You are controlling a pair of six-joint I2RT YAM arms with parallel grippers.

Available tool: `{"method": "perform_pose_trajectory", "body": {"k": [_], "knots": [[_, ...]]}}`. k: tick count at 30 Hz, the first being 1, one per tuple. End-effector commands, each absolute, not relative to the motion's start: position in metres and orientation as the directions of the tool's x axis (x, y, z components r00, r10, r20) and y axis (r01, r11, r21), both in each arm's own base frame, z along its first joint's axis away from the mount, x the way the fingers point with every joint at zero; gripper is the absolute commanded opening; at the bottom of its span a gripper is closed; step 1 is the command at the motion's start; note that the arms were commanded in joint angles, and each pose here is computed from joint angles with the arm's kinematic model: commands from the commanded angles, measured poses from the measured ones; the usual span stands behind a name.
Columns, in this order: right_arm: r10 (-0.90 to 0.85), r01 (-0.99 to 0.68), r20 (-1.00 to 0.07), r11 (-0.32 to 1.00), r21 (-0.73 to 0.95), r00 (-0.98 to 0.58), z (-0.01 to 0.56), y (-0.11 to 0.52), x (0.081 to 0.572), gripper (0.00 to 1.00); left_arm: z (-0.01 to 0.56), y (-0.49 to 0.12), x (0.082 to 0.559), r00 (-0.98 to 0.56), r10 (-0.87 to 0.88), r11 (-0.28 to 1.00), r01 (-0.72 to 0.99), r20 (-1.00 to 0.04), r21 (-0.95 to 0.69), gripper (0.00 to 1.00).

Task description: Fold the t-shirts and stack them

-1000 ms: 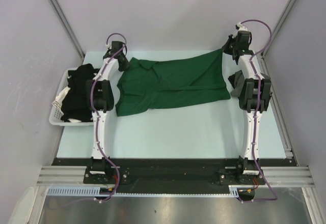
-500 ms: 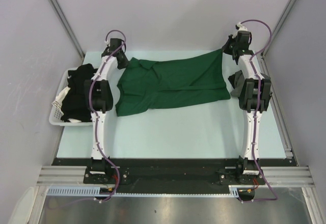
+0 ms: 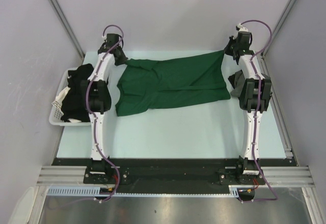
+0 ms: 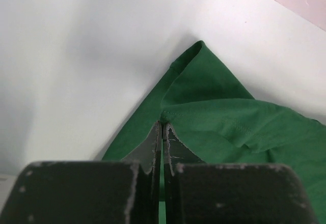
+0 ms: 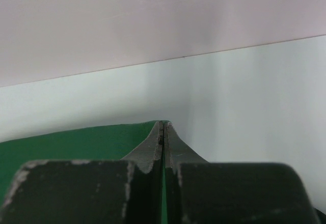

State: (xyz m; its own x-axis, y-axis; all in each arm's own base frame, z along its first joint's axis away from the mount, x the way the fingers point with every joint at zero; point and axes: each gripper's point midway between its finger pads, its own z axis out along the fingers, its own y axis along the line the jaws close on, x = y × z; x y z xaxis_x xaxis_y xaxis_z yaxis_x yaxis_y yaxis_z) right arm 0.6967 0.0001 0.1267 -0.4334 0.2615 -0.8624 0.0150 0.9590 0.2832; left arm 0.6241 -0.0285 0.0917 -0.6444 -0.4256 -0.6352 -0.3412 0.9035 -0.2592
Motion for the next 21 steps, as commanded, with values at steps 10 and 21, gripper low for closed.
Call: {"method": "perform_pose_trajectory", "body": {"k": [10, 21], "knots": [[0.224, 0.056, -0.901, 0.974, 0.219, -0.372, 0.160, -0.026, 0.696, 0.00, 0.170, -0.010, 0.611, -0.587, -0.410, 0.911, -0.304, -0.698, -0.279, 0.00], [0.214, 0.046, -0.902, 0.976, 0.213, -0.376, 0.169, -0.019, 0.691, 0.00, 0.178, -0.017, 0.602, -0.604, -0.412, 0.911, -0.278, -0.683, -0.303, 0.00]]}}
